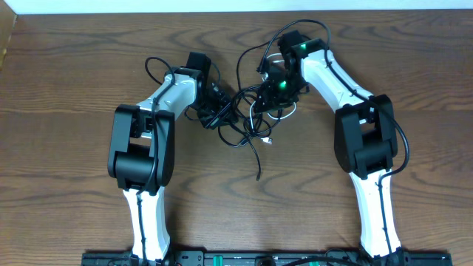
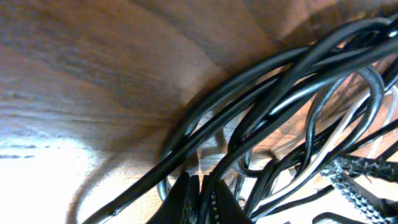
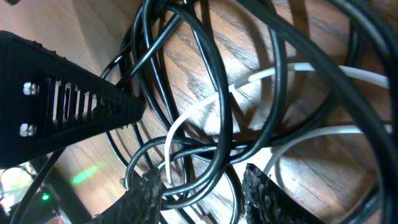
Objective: Untangle cables
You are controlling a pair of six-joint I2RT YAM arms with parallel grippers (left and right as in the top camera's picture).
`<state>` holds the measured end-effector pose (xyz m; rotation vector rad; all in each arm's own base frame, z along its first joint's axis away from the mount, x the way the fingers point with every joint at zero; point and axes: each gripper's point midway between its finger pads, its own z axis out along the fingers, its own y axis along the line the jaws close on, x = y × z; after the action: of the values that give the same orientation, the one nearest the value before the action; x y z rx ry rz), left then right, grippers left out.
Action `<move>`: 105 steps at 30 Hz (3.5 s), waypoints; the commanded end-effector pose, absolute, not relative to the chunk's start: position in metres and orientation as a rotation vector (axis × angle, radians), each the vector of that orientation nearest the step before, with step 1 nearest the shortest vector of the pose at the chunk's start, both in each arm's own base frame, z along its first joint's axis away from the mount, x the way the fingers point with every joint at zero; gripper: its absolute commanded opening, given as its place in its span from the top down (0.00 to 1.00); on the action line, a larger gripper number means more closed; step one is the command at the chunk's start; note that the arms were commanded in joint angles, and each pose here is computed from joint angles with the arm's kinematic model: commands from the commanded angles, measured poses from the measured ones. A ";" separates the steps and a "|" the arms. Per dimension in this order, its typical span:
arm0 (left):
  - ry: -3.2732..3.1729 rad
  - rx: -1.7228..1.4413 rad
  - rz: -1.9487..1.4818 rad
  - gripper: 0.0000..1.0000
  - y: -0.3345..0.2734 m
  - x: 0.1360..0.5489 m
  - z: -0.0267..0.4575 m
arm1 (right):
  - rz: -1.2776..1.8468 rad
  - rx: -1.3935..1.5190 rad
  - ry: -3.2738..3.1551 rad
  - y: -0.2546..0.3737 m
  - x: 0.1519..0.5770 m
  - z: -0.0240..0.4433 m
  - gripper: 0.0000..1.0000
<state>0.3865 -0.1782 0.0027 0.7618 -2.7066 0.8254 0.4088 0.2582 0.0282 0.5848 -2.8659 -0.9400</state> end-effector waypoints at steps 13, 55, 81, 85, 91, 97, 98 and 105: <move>-2.672 0.794 0.721 0.92 -0.195 0.369 -0.005 | -0.905 0.705 -2.932 0.271 0.411 0.056 0.65; -2.523 0.924 0.863 0.93 -0.194 0.379 0.008 | -0.680 0.635 -2.978 0.289 0.405 0.004 0.69; -2.519 0.951 0.859 0.92 -0.189 0.381 0.007 | -1.630 0.861 -2.792 0.271 0.425 0.166 0.99; -2.573 0.852 0.882 0.93 -0.189 0.381 0.007 | -1.918 0.882 -2.752 0.242 0.427 0.241 0.99; -2.599 0.787 0.906 0.93 -0.190 0.381 0.008 | -1.929 0.888 -2.876 0.210 0.427 0.282 0.99; -2.737 0.443 1.050 0.93 -0.194 0.385 0.022 | -1.560 0.745 -3.091 0.192 0.435 0.249 0.88; -2.763 0.402 1.068 0.93 -0.193 0.387 0.028 | -1.504 0.732 -3.119 0.189 0.436 0.245 0.82; -3.044 0.221 1.127 0.93 -0.184 0.404 0.106 | -1.018 0.521 -3.342 0.159 0.456 0.208 0.57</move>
<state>0.3932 -0.1915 0.0501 0.3753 -2.8436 1.0751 0.4438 0.1784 0.2384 0.6648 -3.2117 -1.3663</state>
